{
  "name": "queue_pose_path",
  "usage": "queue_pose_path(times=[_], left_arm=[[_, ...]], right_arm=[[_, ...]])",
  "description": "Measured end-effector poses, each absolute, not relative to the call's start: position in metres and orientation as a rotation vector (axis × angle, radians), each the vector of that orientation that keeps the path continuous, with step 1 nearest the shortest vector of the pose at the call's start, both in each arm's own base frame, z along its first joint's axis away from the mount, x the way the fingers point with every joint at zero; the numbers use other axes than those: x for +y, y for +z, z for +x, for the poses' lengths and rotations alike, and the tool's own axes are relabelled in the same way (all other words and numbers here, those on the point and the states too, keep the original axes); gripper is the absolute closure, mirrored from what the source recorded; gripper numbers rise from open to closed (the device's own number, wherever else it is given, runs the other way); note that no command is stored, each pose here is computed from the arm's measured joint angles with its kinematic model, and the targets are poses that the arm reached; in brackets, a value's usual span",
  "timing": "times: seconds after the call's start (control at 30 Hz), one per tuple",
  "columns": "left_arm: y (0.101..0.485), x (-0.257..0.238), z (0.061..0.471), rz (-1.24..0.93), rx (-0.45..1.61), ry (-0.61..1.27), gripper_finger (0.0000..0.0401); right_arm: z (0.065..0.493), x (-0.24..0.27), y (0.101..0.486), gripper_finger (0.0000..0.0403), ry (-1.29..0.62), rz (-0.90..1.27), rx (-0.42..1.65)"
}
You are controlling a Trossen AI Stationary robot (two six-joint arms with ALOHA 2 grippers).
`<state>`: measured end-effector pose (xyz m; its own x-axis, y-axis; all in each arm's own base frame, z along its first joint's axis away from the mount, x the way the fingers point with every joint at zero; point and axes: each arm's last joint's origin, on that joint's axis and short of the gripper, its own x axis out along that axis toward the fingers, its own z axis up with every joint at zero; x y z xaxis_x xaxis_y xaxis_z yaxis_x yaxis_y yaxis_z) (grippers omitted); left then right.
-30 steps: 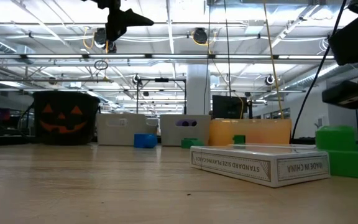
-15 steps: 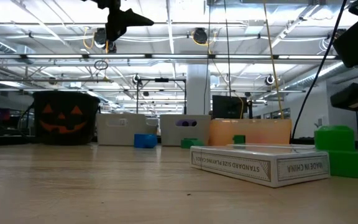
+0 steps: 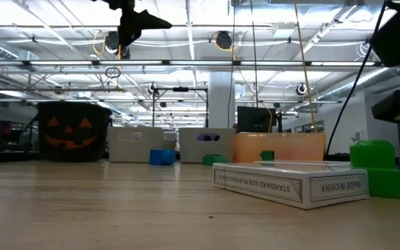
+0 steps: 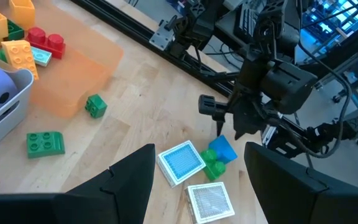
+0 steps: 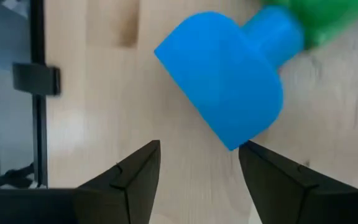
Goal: Pick & Place Toys
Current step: Put the bottom blue game piece into the orange bin
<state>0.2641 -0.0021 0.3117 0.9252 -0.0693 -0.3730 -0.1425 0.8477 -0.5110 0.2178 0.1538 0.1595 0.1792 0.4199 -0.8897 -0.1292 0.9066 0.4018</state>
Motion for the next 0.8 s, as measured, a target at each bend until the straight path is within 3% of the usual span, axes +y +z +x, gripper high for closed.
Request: queue_pose_path(times=[0.4,0.8], left_arm=[[0.312,-0.002,0.264,-0.571,0.392,0.042,0.0146],[0.312,-0.002,0.264,-0.586,0.392,0.045,0.0146]], right_arm=[[0.225,0.150,0.161,0.0200,0.372,0.199,1.252],[0.232,0.154,0.165,0.0153,0.411,0.087,1.116]])
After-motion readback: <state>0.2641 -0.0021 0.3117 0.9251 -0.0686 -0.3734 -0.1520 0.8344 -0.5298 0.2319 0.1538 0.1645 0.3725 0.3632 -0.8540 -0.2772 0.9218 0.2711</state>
